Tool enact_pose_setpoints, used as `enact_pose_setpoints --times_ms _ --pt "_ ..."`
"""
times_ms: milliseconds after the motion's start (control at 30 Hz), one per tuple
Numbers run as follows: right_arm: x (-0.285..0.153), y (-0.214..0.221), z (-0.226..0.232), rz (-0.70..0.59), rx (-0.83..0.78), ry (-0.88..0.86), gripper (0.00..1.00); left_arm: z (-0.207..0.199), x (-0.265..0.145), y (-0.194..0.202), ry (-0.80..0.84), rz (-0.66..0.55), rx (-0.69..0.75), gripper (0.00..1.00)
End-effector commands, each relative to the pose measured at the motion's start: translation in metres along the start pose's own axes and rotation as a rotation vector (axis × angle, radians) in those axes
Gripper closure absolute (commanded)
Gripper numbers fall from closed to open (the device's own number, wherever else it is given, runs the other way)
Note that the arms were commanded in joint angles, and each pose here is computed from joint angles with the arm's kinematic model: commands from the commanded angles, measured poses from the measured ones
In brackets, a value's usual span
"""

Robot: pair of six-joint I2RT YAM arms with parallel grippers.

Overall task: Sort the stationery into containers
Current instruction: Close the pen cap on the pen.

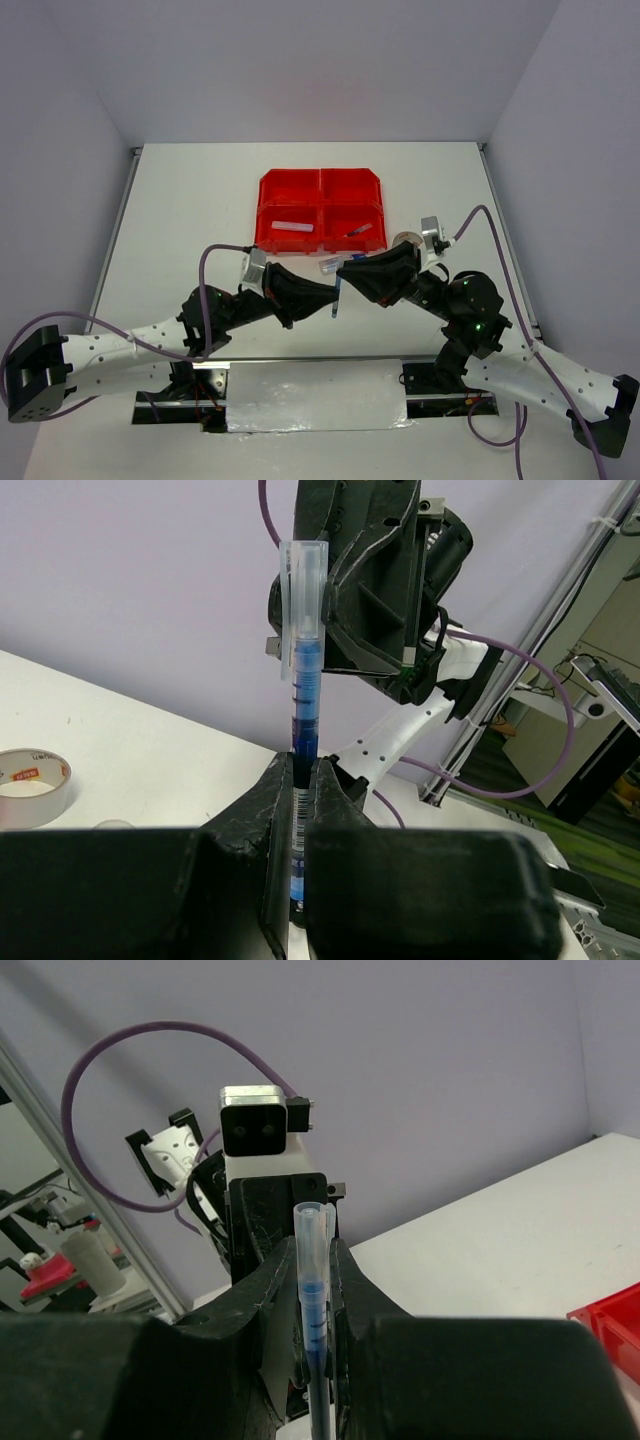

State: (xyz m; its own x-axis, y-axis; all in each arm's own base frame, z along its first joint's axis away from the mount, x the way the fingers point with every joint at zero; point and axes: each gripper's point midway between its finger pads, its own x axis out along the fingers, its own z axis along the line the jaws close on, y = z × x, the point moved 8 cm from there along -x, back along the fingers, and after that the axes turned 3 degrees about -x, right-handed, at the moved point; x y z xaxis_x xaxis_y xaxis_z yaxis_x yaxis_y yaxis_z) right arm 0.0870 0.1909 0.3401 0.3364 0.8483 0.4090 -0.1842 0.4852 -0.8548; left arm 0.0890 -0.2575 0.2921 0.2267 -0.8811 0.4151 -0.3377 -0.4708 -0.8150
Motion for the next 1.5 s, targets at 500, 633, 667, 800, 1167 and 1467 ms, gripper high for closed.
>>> enact_pose_setpoints --times_ms 500,633,667,800,1167,1467 --pt "0.0 -0.008 0.011 -0.001 0.014 -0.046 0.57 -0.014 0.013 -0.031 0.097 -0.083 0.148 1.0" --pt "0.0 -0.006 0.014 0.012 0.009 -0.078 0.57 -0.014 0.014 -0.036 0.075 -0.101 0.15 1.0" --pt "-0.001 -0.004 0.013 0.02 0.009 -0.078 0.58 -0.014 0.014 -0.038 0.061 -0.11 0.149 1.0" --pt "-0.001 -0.003 0.014 0.024 -0.001 -0.084 0.64 -0.014 0.016 -0.043 0.043 -0.117 0.148 1.0" --pt "0.001 -0.005 0.014 0.014 -0.03 -0.081 0.92 -0.015 0.024 -0.045 0.037 -0.102 0.117 0.98" --pt "0.002 -0.016 0.017 -0.011 -0.051 -0.073 0.96 -0.014 0.041 -0.034 0.07 0.012 0.084 0.65"
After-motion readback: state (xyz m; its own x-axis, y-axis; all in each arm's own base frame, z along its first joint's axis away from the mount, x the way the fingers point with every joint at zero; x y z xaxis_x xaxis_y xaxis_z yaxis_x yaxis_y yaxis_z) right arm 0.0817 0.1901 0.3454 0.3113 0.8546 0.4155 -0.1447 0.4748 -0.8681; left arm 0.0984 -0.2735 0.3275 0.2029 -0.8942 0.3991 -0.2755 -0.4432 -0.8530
